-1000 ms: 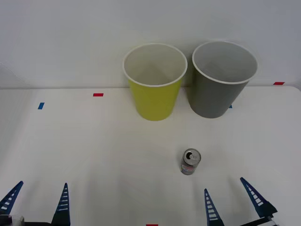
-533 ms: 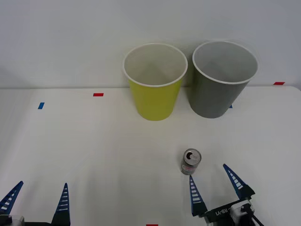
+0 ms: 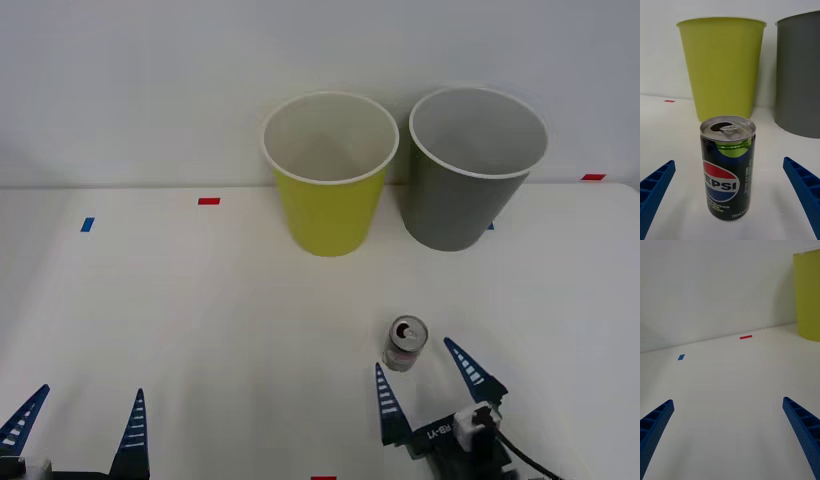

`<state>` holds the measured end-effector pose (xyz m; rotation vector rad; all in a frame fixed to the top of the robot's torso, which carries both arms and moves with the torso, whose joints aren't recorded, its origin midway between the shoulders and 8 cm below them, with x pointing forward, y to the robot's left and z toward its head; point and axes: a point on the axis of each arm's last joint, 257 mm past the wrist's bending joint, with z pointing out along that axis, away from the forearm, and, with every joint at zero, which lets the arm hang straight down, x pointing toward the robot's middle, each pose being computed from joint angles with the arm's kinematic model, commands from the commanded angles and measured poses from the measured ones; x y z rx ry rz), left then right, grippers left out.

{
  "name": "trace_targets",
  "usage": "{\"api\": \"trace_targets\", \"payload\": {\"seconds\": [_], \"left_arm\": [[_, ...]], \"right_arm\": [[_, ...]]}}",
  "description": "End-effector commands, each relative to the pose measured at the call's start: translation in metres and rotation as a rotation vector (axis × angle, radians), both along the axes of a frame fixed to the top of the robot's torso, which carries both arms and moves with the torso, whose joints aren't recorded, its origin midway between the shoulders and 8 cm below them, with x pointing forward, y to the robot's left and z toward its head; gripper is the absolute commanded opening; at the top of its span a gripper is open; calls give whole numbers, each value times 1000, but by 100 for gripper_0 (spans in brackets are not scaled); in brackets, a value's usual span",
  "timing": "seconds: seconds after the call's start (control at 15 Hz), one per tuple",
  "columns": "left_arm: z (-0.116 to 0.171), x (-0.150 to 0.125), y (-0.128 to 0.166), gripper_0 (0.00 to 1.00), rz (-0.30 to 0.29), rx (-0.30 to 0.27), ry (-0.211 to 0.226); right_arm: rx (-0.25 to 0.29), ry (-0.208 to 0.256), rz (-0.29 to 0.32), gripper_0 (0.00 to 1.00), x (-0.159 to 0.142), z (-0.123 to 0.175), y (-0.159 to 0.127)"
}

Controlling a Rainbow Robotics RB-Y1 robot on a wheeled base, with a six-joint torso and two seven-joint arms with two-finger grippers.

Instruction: Put cans in the gray bin and PET bottles in the light green bin.

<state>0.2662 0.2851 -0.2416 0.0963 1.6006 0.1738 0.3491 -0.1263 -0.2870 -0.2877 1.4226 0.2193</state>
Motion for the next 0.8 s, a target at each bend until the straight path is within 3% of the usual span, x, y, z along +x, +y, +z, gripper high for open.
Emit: {"api": "trace_targets", "payload": {"seconds": [0.07, 0.8], "left_arm": [[0, 0, 0, 100, 0, 0, 0], [0, 0, 0, 100, 0, 0, 0]], "right_arm": [[0, 7, 8, 100, 13, 2, 6], [3, 23, -14, 100, 43, 9, 11]]}}
